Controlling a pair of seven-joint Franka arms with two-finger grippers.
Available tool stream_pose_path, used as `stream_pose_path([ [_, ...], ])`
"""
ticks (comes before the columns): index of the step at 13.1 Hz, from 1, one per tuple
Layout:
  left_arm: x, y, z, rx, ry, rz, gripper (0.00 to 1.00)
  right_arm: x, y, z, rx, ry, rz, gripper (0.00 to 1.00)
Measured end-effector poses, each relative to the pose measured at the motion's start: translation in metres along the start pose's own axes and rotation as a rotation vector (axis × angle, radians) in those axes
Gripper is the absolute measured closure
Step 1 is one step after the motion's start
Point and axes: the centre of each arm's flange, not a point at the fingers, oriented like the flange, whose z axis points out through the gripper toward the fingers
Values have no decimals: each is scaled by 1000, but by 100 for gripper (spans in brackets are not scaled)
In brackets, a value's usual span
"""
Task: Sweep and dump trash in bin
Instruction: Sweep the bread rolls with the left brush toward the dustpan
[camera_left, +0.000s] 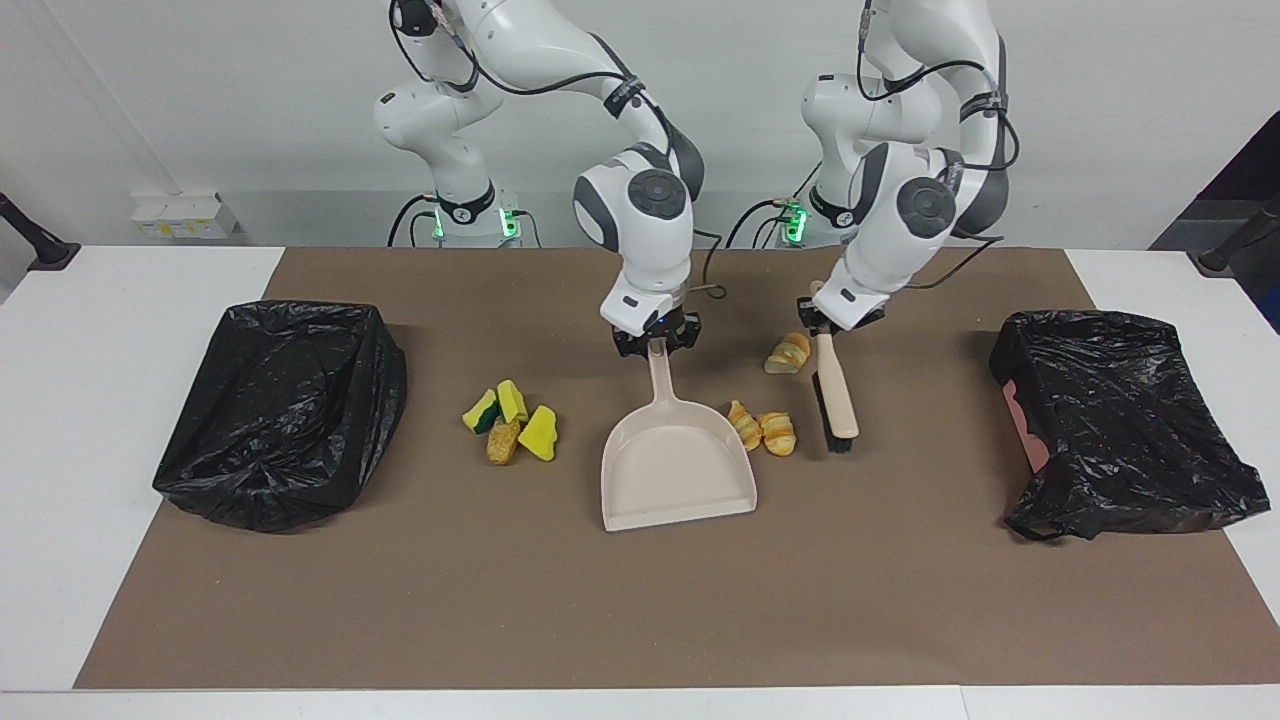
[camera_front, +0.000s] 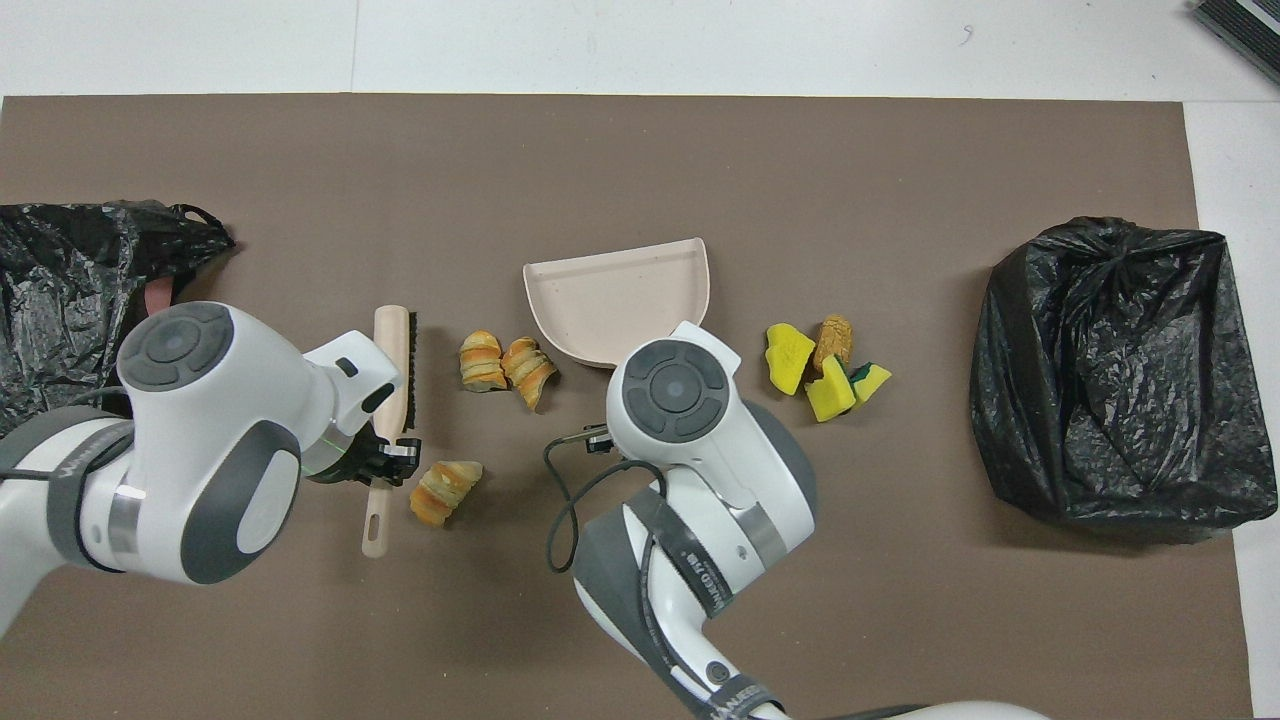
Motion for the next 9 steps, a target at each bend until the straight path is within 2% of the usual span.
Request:
stream_pose_path([
  [1,-3,-7,-3,1,-20,-54,74,2,8,-7,8,-2,-7,92],
  [4,-24,-2,-6,25,-74,-260,74,-10,18,1,13,-42,-53,92],
  [7,-65,5,22,-5,-133,-440,74,-27,24,24,-1,-85,-94,88],
  [9,-92,14,41,-34,-135,-549,74,-28,23,26,1,-86,-146,65],
])
